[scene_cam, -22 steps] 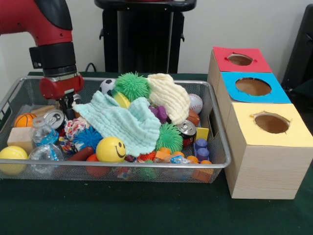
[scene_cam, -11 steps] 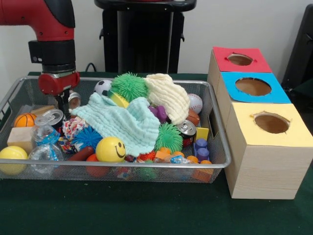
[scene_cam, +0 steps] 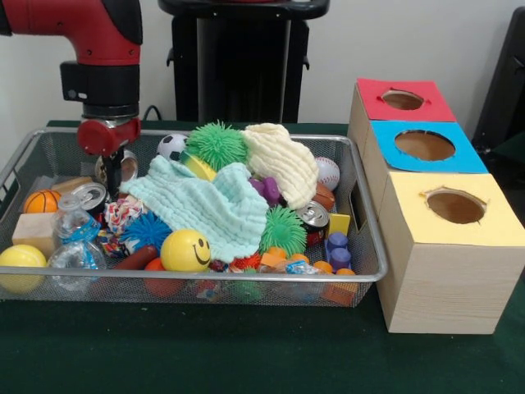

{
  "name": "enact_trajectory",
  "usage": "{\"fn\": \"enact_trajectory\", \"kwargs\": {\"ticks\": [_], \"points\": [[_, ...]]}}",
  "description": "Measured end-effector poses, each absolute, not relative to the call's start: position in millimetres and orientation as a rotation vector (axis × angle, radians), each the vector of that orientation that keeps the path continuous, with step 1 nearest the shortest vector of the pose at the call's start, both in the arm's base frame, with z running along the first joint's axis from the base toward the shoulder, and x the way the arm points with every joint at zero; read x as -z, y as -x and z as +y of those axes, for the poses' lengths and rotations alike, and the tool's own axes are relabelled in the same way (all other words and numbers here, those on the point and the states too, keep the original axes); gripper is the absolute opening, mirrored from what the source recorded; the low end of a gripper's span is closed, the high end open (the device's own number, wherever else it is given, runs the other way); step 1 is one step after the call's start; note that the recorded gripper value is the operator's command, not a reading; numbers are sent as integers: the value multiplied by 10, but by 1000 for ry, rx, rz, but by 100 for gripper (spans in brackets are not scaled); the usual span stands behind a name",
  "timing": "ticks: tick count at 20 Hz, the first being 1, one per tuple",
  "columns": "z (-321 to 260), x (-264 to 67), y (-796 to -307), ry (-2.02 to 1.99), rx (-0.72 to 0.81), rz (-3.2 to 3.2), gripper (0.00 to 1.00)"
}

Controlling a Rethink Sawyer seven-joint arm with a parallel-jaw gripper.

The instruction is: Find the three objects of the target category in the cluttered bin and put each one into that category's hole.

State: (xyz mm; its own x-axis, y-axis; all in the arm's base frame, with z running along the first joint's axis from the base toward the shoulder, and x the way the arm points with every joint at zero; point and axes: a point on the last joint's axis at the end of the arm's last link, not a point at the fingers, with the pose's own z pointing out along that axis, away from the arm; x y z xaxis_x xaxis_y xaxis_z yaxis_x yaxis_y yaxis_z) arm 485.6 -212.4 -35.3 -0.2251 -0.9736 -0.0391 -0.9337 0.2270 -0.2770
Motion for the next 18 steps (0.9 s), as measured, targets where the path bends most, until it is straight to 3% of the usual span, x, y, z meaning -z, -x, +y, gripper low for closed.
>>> {"fn": "enact_trajectory", "kwargs": {"ticks": [18], "points": [[-2330, 393, -4698, 2155, 478, 2191, 0]]}}
